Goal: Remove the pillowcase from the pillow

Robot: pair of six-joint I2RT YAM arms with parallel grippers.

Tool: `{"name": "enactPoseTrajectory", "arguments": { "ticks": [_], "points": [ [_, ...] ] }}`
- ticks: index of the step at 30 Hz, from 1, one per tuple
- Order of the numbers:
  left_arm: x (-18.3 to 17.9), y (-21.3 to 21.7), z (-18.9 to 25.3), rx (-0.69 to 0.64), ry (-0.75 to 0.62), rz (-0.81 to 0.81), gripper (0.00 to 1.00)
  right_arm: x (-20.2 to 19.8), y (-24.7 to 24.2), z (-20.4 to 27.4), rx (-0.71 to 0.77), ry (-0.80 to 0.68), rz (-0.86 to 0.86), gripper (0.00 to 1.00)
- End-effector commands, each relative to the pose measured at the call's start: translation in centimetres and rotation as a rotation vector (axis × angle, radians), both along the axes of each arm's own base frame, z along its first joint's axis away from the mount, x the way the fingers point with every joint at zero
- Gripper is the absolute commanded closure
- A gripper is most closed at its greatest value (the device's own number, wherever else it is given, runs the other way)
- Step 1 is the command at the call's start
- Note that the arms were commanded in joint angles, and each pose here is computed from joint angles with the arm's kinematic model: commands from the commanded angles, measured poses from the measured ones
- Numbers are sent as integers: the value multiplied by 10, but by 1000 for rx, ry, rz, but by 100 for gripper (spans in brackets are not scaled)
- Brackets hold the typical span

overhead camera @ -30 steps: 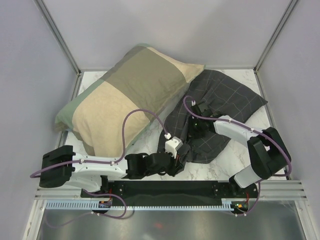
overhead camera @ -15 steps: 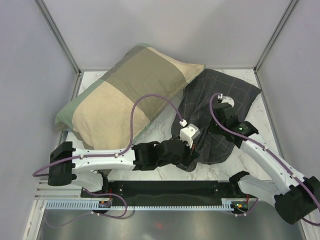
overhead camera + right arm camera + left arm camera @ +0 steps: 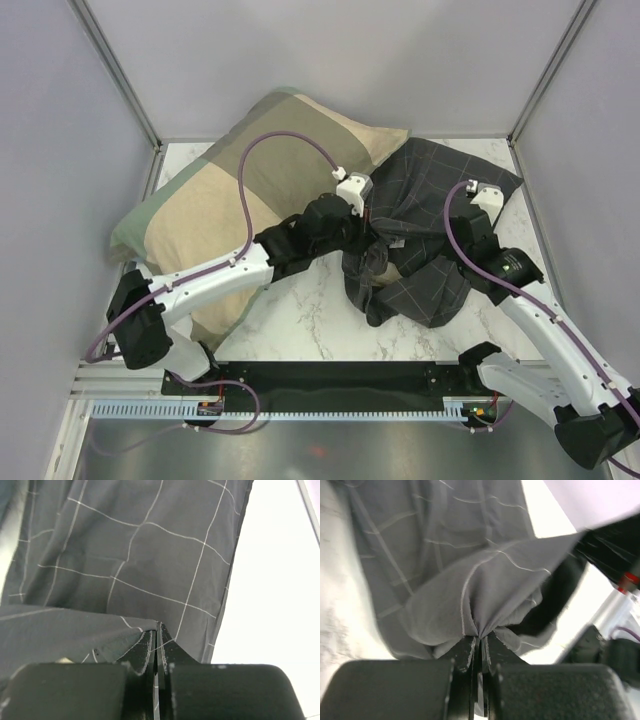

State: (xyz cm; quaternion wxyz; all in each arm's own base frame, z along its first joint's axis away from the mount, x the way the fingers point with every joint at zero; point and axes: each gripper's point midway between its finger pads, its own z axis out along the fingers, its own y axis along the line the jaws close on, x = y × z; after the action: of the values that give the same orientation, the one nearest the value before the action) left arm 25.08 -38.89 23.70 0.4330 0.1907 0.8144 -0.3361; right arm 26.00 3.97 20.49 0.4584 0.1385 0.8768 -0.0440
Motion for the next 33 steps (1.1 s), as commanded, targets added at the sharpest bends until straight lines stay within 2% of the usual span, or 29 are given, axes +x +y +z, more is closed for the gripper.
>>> {"name": "enactPoseTrajectory", "arguments": {
  "ticks": [1, 3, 8, 11, 15, 17, 19, 25, 29, 33],
  "points": [
    [36, 24, 1, 120, -60, 88, 98, -10, -39, 14, -145, -6, -129, 98],
    [55, 34, -2, 153, -61, 144, 98, -12, -43, 17, -162, -4, -144, 98],
    [85, 61, -46, 228, 24, 240, 98, -11, -36, 21, -133, -4, -113, 95],
    [98, 67, -67, 269, 52, 256, 98, -12, -43, 22, -171, 1, -128, 89],
    [114, 53, -83, 292, 67, 222, 98, -11, -43, 29, -186, 14, -122, 69],
    [119, 41, -94, 301, 83, 192, 98, -11, -38, 31, -173, 21, -91, 51],
    [122, 34, -100, 296, 97, 173, 98, -11, -26, 33, -129, 26, -35, 45],
    [129, 22, -113, 297, 122, 153, 98, -22, 10, 24, -27, 25, 97, 38],
    [132, 16, -114, 287, 127, 135, 98, -27, 44, 4, 56, 58, 206, 35],
    [135, 16, -112, 287, 121, 138, 98, -29, 65, -26, 83, 106, 231, 29]
  ]
}}
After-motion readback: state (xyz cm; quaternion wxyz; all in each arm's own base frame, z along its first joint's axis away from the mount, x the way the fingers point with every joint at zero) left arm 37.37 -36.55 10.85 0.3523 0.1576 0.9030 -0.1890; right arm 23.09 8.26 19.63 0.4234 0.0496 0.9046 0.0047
